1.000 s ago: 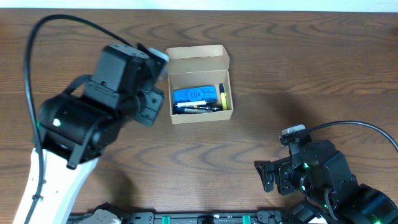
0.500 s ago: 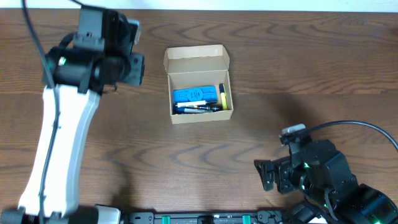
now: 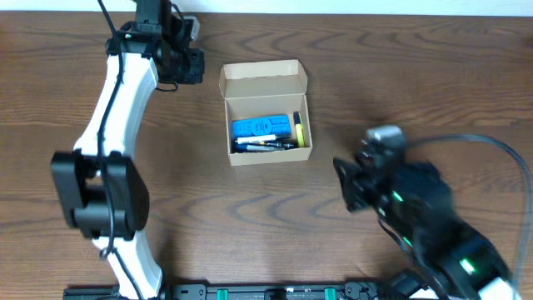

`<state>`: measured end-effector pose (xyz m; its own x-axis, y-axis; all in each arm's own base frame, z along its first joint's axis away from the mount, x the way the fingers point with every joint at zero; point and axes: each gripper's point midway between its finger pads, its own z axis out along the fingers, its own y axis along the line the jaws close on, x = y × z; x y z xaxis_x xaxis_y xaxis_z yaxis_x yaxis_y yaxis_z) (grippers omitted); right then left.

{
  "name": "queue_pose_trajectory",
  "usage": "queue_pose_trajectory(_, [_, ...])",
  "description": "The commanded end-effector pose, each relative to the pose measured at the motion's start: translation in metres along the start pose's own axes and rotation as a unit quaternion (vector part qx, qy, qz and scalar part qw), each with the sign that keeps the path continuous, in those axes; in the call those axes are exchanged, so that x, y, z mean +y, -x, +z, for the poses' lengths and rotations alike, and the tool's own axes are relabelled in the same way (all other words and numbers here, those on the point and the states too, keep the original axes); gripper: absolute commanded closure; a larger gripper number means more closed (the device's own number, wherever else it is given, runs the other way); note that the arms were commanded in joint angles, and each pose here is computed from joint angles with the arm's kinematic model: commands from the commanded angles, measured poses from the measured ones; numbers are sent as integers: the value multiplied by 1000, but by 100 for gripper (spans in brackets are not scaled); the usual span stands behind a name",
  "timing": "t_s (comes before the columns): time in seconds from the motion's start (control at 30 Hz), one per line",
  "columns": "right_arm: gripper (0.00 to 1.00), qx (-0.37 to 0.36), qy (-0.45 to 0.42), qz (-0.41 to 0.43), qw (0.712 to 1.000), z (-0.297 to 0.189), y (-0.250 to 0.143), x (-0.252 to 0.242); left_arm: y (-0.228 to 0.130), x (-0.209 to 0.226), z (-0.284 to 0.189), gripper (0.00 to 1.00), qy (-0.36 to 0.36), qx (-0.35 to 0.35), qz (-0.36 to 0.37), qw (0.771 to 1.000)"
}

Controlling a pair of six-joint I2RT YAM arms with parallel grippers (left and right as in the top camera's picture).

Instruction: Pack container

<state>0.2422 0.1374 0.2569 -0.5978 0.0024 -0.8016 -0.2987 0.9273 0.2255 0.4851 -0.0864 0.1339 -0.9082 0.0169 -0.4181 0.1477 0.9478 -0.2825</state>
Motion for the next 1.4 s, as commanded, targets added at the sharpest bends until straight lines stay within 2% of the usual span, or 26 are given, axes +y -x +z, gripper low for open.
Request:
queue_pose_trajectory(0.0, [85,45,-66,15,997,45,-17,-30,-7,14,27,94,-13,22,-55,998])
queue_pose_trajectory(0.1, [99,67,-94,40,993,83,-18,-54,-13,24,51,94,-14,35,-83,996])
queue_pose_trajectory(0.2, [99,70,-96,75,990,118,-16,-76,-15,23,69,94,-34,41,-87,995])
queue_pose_trajectory(0.33, [99,60,-30,117,991,162,-8,-88,-14,21,85,94,-58,41,-113,991])
queue_pose_trajectory(0.4, [99,56,4,141,988,182,-7,-93,-12,12,93,94,-95,39,-116,988])
queue_pose_trajectory(0.53, [99,58,39,192,979,221,-19,-108,-12,5,106,94,-130,44,-145,980])
queue_pose_trajectory(0.8, [99,70,133,253,956,281,-36,-99,-21,-4,114,94,-164,64,-160,971])
queue_pose_trajectory(1.03, [99,81,173,270,944,314,-23,-94,-17,-22,112,94,-201,64,-160,964])
queue_pose_trajectory(1.37, [99,75,216,251,940,328,1,-73,-8,-42,108,94,-243,51,-140,958])
